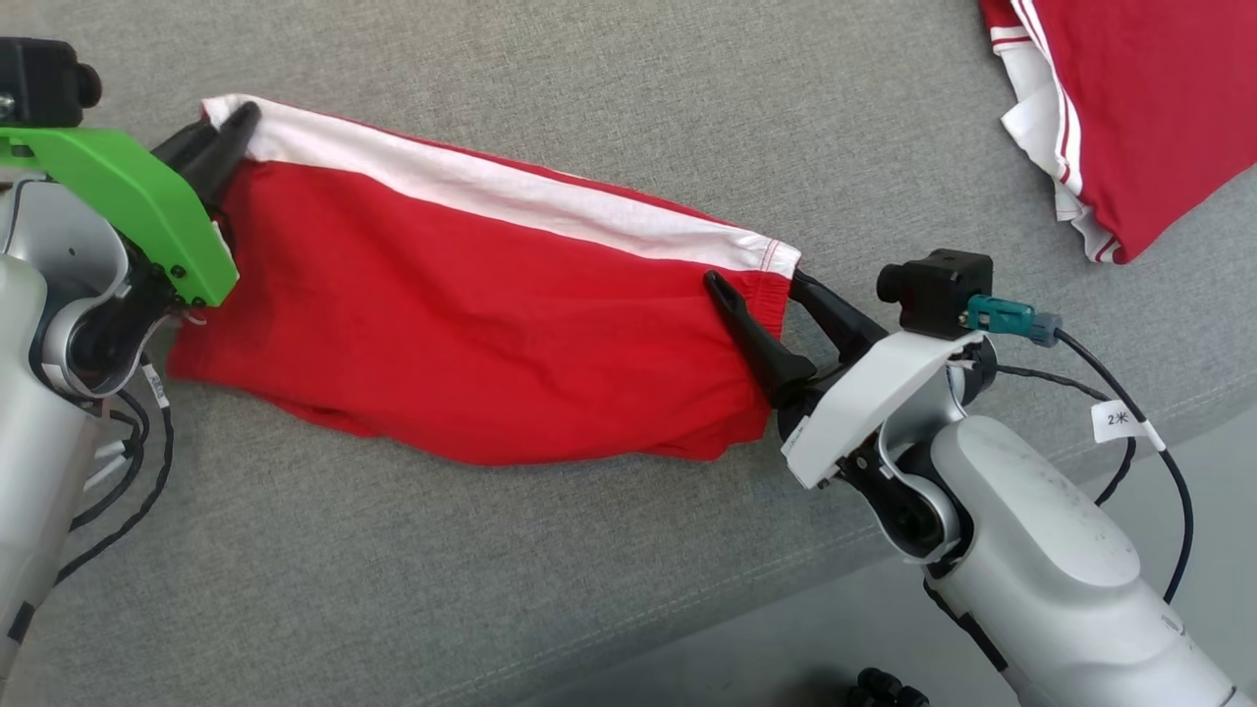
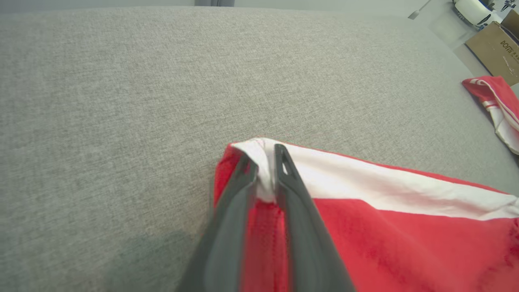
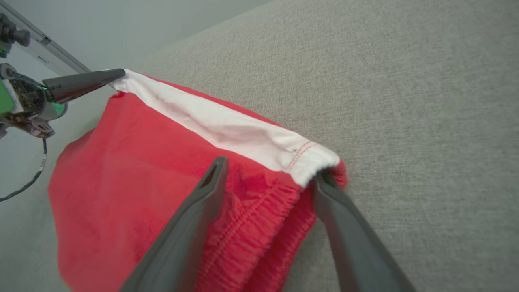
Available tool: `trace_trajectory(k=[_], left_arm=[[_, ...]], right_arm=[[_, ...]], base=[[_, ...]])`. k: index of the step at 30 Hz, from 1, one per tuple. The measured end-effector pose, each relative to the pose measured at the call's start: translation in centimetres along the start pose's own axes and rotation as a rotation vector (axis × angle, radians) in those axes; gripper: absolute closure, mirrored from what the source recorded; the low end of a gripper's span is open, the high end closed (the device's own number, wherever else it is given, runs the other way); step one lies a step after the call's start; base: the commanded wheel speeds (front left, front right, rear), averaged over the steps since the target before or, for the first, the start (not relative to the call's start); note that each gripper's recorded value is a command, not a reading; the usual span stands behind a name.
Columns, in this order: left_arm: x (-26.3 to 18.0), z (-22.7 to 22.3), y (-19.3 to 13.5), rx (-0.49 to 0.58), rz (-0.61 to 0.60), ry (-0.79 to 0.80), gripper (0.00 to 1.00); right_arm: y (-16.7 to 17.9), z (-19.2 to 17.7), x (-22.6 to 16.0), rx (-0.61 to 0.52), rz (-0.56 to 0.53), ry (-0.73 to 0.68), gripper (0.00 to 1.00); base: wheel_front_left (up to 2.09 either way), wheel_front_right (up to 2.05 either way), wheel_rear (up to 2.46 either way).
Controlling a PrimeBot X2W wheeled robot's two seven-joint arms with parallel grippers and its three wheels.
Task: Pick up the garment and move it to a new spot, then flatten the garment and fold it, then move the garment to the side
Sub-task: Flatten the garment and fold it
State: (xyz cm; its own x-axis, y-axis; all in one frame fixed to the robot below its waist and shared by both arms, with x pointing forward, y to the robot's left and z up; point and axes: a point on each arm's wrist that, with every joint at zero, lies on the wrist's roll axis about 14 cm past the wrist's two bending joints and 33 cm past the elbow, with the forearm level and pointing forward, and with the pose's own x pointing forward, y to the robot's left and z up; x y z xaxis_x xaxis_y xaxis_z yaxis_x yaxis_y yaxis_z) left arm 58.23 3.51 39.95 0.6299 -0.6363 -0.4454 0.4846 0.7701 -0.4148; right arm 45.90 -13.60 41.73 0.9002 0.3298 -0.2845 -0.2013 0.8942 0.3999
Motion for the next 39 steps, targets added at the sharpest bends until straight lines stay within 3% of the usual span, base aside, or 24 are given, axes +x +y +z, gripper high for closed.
trace_trajectory(k=[7, 15, 31, 39], left_arm=[[-0.6, -0.4, 0.4, 0.088, 0.024, 0.078, 0.00], [-1.9, 1.5, -0.2, 0.121, 0.030, 0.049, 0.00], [-7.1, -2.5, -2.1, 0.049, 0.053, 0.033, 0.00], [-6.4, -5.2, -2.0, 0.043, 0.114, 0.028, 0.00]], right_arm=[[-0.4, 0.5, -0.4, -0.038, -0.005, 0.028, 0.00], [-1.6, 1.0, -2.8, -0.077, -0.040, 0.056, 0.00], [-1.1, 5.5, -8.3, -0.078, -0.099, -0.109, 0.00], [-0.5, 5.8, -8.9, -0.070, -0.101, -0.118, 0.00]], base=[[0.00, 0.00, 0.00], [0.00, 0.00, 0.00], [0.00, 0.00, 0.00], [0.00, 0.00, 0.00]])
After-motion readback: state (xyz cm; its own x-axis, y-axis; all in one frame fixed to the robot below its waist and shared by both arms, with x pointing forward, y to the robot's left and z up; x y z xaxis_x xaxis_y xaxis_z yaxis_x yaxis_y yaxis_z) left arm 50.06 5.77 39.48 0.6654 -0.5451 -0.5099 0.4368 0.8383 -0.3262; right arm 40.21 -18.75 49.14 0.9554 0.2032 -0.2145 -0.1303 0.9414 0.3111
